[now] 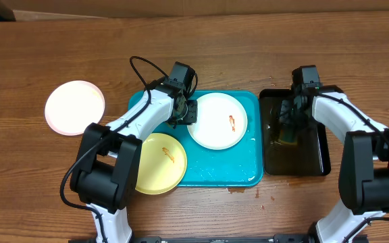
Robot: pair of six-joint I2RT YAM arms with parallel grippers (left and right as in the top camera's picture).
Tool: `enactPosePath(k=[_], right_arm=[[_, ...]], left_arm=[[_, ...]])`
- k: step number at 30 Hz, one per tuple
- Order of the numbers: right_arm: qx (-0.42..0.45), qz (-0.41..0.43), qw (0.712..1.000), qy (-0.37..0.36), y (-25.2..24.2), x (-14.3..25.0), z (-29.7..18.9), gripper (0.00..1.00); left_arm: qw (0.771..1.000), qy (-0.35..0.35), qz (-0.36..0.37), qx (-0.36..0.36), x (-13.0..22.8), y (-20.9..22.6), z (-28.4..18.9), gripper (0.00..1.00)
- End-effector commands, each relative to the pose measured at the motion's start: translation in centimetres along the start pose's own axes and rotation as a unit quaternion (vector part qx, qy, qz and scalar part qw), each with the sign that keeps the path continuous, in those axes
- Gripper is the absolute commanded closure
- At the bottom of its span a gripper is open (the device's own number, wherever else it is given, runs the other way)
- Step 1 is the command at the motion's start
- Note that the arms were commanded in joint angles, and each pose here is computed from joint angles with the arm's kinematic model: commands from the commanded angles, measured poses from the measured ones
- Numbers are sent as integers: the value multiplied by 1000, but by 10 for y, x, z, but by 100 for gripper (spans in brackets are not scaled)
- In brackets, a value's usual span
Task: Clean dirty plates on tray and stack at the side
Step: 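Reach the right gripper into the black tray and grasp the sponge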
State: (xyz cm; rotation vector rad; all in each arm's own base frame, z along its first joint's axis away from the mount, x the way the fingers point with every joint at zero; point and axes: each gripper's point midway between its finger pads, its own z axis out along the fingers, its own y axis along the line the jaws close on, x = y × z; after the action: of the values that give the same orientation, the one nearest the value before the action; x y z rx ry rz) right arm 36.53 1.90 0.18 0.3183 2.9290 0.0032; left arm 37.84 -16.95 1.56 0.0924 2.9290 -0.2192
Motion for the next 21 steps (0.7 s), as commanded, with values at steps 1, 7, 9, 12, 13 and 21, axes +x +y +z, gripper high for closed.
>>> enactPosePath(k=[1,7,9,12,13,21], right_arm=[[-18,1,1000,2,5,5,-1,94],[-34,2,999,32,10,18,-1,35],[-30,2,998,48,8,26,-2,40],[-27,2,998,56,6,30,-2,96],[-27,2,998,57,6,30,-2,96],[-18,3,996,88,2,46,-4,35]], left_arm=[[1000,-7,1,6,-1,-5,-6,73],[1000,-7,1,6,-1,-5,-6,72],[1000,-7,1,6,-1,-5,-6,71],[1000,-7,1,6,-1,-5,-6,71],[1000,-7,1,6,-1,-5,-6,71],[1000,-7,1,6,-1,-5,-6,67]])
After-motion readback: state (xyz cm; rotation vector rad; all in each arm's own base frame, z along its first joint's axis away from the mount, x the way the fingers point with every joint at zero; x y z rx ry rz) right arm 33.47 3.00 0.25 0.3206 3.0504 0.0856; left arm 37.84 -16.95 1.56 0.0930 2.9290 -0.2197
